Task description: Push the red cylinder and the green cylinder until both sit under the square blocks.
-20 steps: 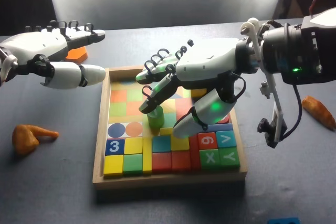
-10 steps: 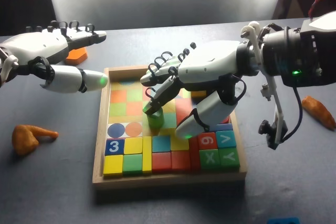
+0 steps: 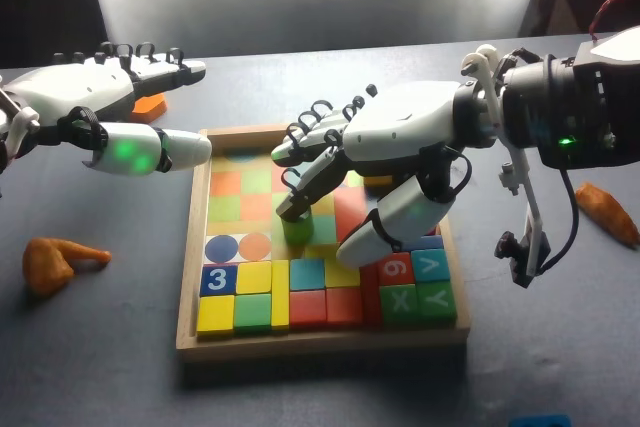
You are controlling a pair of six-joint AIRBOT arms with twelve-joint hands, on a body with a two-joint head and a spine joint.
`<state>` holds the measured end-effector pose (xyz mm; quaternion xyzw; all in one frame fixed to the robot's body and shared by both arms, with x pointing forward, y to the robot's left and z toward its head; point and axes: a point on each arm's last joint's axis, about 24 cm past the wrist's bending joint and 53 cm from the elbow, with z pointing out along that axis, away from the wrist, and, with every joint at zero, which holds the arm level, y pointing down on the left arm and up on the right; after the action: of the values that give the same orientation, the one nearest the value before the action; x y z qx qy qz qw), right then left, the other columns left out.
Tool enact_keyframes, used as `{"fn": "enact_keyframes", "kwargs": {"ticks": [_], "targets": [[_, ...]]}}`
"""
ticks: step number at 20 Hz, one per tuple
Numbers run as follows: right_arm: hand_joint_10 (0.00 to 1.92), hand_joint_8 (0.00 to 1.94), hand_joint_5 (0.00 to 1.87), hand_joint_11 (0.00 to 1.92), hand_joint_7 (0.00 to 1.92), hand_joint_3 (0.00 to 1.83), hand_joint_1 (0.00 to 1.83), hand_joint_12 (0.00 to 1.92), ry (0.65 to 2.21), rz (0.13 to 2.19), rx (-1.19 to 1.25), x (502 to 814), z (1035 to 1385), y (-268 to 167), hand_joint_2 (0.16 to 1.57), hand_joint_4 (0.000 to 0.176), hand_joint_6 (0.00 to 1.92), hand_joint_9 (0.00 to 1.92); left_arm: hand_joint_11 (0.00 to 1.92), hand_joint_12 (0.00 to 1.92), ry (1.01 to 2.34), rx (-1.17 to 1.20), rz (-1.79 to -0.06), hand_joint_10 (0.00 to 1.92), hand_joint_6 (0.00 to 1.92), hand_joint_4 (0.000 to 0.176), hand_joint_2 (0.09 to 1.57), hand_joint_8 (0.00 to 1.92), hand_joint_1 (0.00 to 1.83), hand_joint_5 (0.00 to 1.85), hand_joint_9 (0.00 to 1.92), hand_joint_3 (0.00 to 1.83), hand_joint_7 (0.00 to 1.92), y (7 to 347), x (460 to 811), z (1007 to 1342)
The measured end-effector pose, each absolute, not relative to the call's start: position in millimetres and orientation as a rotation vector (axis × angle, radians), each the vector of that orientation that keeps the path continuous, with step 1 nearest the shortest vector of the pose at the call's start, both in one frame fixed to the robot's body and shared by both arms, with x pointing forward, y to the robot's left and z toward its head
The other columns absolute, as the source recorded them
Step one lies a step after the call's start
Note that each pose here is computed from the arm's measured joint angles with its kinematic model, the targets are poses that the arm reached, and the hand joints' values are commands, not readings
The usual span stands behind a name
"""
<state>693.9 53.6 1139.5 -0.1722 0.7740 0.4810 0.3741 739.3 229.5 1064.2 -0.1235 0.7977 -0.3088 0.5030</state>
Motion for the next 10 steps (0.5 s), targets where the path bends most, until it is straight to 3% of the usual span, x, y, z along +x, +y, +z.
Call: {"fn": "enact_keyframes", "kwargs": {"ticks": [1,2,3,4,6,7,8,9,10], "targets": [[0.00,0.00,0.49,0.00,0.01,0.00,0.41,0.01,1.982,1.229,-0.436,694.9,1139.5,52.9,1.11,0.151,0.00,0.00,0.02,0.01,1.927,-0.297,-0.746,0.00,0.00,0.144,1.17,0.00,0.12,0.02,0.00,0.00,0.00,229.0,739.3,1064.0],[0.00,0.01,0.50,0.01,0.01,0.00,0.42,0.01,1.983,1.229,-0.433,695.3,1139.4,52.9,1.11,0.146,0.00,0.00,0.02,0.01,1.928,-0.296,-0.747,0.00,0.00,0.129,1.18,0.00,0.18,0.03,0.00,0.01,0.00,228.3,739.1,1063.6],[0.00,0.01,0.52,0.03,0.02,0.00,0.44,0.01,1.986,1.231,-0.428,695.1,1138.5,52.7,1.10,0.146,0.01,0.00,0.01,0.29,1.928,-0.296,-0.747,0.00,0.00,0.118,1.21,0.00,0.04,0.01,0.00,0.00,0.00,228.3,739.1,1063.6],[0.00,0.01,0.53,0.03,0.03,0.00,0.44,0.02,1.986,1.233,-0.427,694.9,1138.6,52.8,1.10,0.143,0.01,0.00,0.00,0.35,1.928,-0.296,-0.747,0.00,0.00,0.106,1.23,0.00,0.01,0.00,0.00,0.01,0.00,228.3,739.1,1063.5],[0.00,0.00,0.54,0.02,0.02,0.00,0.43,0.01,1.986,1.236,-0.424,695.0,1138.9,52.8,1.10,0.145,0.01,0.00,0.00,0.29,1.930,-0.298,-0.743,0.00,0.00,0.114,1.21,0.00,0.03,0.00,0.00,0.00,0.00,229.4,739.4,1063.0],[0.00,0.00,0.55,0.02,0.02,0.00,0.44,0.02,1.986,1.236,-0.422,695.2,1139.1,52.8,1.10,0.143,0.01,0.00,0.00,0.09,1.930,-0.298,-0.744,0.00,0.00,0.104,1.23,0.00,0.06,0.01,0.00,0.00,0.00,229.4,739.4,1063.1],[0.00,0.00,0.55,0.02,0.02,0.00,0.44,0.02,1.986,1.237,-0.421,695.2,1139.1,52.8,1.10,0.138,0.01,0.00,0.00,0.04,1.930,-0.297,-0.743,0.00,0.00,0.103,1.22,0.00,0.07,0.01,0.00,0.00,0.00,229.4,739.4,1063.0],[0.00,0.00,0.56,0.05,0.02,0.00,0.46,0.03,1.987,1.241,-0.418,694.9,1139.2,53.0,1.10,0.136,0.01,0.00,0.00,0.15,1.932,-0.298,-0.742,0.00,0.00,0.115,1.19,0.00,0.05,0.01,0.00,0.00,0.00,229.5,739.3,1062.5],[0.00,0.00,0.56,0.04,0.01,0.00,0.45,0.03,1.989,1.245,-0.416,694.6,1139.3,53.2,1.10,0.134,0.01,0.00,0.00,0.03,1.932,-0.298,-0.742,0.00,0.00,0.108,1.20,0.00,0.10,0.02,0.00,0.00,0.00,229.5,739.3,1062.6]]}}
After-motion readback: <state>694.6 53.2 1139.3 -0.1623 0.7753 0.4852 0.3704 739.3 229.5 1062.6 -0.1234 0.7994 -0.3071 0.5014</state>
